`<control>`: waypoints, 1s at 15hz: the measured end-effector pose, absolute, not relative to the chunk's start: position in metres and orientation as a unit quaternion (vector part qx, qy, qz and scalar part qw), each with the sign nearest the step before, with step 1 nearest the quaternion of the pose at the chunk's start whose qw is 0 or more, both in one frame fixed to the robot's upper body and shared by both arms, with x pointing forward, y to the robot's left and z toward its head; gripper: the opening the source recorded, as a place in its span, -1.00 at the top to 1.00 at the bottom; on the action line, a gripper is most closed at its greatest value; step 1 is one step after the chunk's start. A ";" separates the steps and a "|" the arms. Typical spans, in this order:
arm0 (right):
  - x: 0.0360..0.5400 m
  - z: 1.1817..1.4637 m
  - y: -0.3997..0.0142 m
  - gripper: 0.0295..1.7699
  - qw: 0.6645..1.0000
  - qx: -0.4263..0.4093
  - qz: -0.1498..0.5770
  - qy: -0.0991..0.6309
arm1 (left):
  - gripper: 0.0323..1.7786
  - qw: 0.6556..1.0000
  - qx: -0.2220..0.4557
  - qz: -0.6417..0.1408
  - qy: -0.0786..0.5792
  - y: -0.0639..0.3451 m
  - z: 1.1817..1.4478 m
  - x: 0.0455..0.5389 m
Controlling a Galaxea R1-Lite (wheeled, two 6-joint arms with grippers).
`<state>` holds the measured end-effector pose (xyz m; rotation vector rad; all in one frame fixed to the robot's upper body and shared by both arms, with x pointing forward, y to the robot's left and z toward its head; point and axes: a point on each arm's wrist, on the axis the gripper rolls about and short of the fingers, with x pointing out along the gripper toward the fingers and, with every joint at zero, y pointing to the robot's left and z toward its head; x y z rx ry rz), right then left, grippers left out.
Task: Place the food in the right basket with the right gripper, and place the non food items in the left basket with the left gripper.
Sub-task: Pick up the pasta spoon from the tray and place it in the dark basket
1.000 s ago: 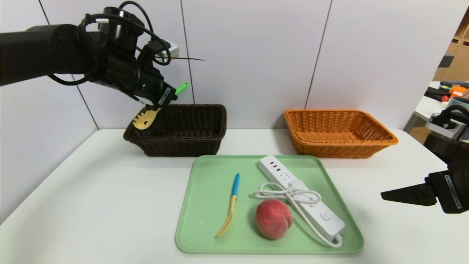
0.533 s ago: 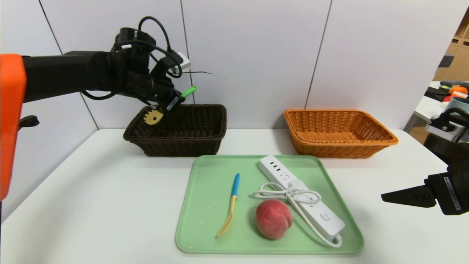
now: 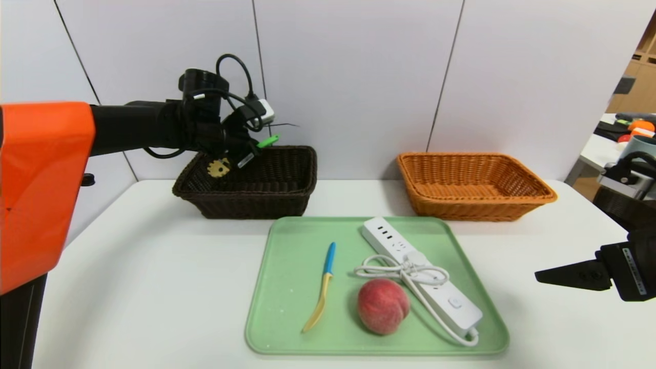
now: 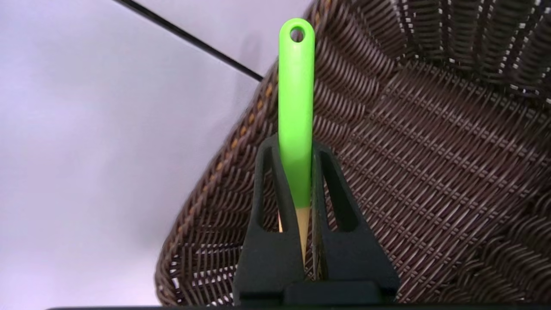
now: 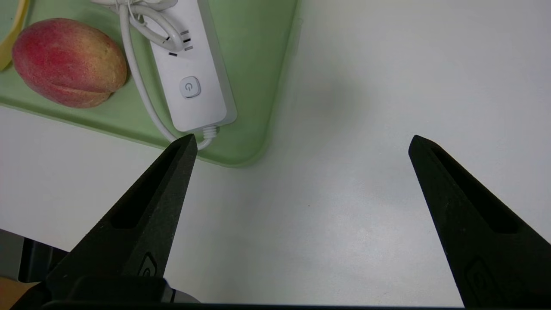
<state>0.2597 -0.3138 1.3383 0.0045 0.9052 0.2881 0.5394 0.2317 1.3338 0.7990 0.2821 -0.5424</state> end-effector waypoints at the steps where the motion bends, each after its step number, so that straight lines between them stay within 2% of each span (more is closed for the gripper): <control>1: 0.260 1.338 -0.314 -0.92 0.889 0.002 0.139 0.437 | 0.89 0.875 0.380 -0.268 0.135 0.233 1.332 0.541; 4: 0.261 1.337 -0.314 -0.92 0.888 0.002 0.138 0.438 | 0.89 0.873 0.377 -0.275 0.138 0.236 1.327 0.543; 9: 0.262 1.337 -0.314 -0.92 0.888 0.002 0.139 0.439 | 0.05 0.874 0.374 -0.276 0.144 0.237 1.325 0.544; 12: 0.262 1.337 -0.314 -0.92 0.888 0.003 0.139 0.438 | -0.25 0.876 0.359 -0.281 0.160 0.238 1.328 0.538; 15: 0.262 1.338 -0.313 -0.92 0.887 0.007 0.148 0.437 | -0.47 0.893 0.279 -0.305 0.180 0.231 1.343 0.522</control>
